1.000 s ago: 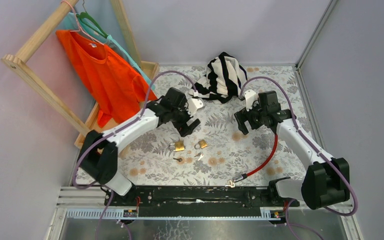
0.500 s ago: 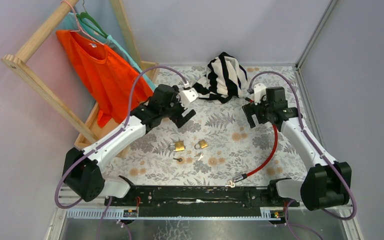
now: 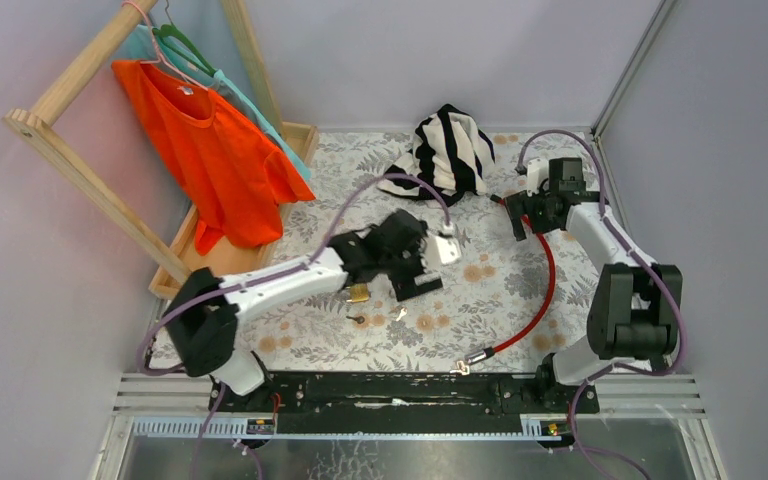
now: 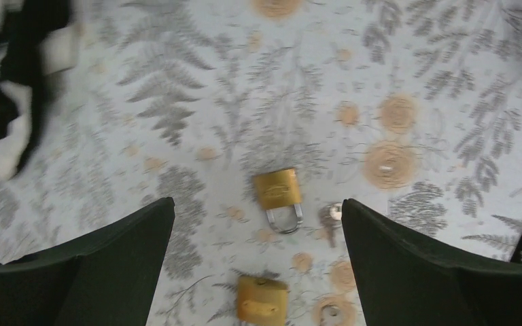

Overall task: Lock with the key
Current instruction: Adjust the lock at the center of the board, then pick up the lock from the center of the board.

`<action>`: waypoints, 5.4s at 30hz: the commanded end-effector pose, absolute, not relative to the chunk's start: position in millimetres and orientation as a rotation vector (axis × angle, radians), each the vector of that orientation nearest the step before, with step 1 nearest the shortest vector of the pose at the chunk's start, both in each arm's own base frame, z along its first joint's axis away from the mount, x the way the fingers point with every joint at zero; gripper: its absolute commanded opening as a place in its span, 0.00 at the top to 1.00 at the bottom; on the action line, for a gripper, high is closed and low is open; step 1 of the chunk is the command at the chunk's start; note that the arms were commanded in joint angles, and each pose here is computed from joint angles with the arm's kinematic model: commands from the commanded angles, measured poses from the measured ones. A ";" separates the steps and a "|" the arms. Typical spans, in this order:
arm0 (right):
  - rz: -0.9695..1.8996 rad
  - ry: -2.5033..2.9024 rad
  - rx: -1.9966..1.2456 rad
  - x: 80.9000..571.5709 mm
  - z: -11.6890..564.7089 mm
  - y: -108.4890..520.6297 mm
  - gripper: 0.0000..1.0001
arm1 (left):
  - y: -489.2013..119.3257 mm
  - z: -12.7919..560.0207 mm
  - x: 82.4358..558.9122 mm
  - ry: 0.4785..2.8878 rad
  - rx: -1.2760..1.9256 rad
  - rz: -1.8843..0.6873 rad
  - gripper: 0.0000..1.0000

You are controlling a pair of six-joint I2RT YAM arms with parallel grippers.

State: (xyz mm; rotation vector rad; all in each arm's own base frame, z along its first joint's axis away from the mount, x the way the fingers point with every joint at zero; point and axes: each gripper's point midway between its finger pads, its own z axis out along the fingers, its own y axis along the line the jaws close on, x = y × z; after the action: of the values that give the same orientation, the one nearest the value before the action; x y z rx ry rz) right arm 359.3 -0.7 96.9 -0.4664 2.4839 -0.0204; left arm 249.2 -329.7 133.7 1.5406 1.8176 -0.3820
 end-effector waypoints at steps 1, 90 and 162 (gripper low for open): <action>-0.014 2.462 -0.495 391.7 102.5 -6.6 0.01 | -368.7 117.6 222.2 1.783 1.662 -0.455 0.00; 0.079 2.866 0.014 296.3 15.8 -66.6 0.67 | -357.9 4.0 347.4 2.278 1.247 -0.252 0.22; -0.076 2.731 0.155 366.9 25.0 -116.2 0.76 | -371.3 35.8 221.7 2.439 1.205 -0.762 0.22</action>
State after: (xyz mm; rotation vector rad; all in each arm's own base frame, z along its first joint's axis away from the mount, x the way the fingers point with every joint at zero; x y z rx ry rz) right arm 359.5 -111.0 10.9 0.1400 2.7729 -0.0448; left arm 216.9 -358.6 35.5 1.2171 2.4791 -0.7280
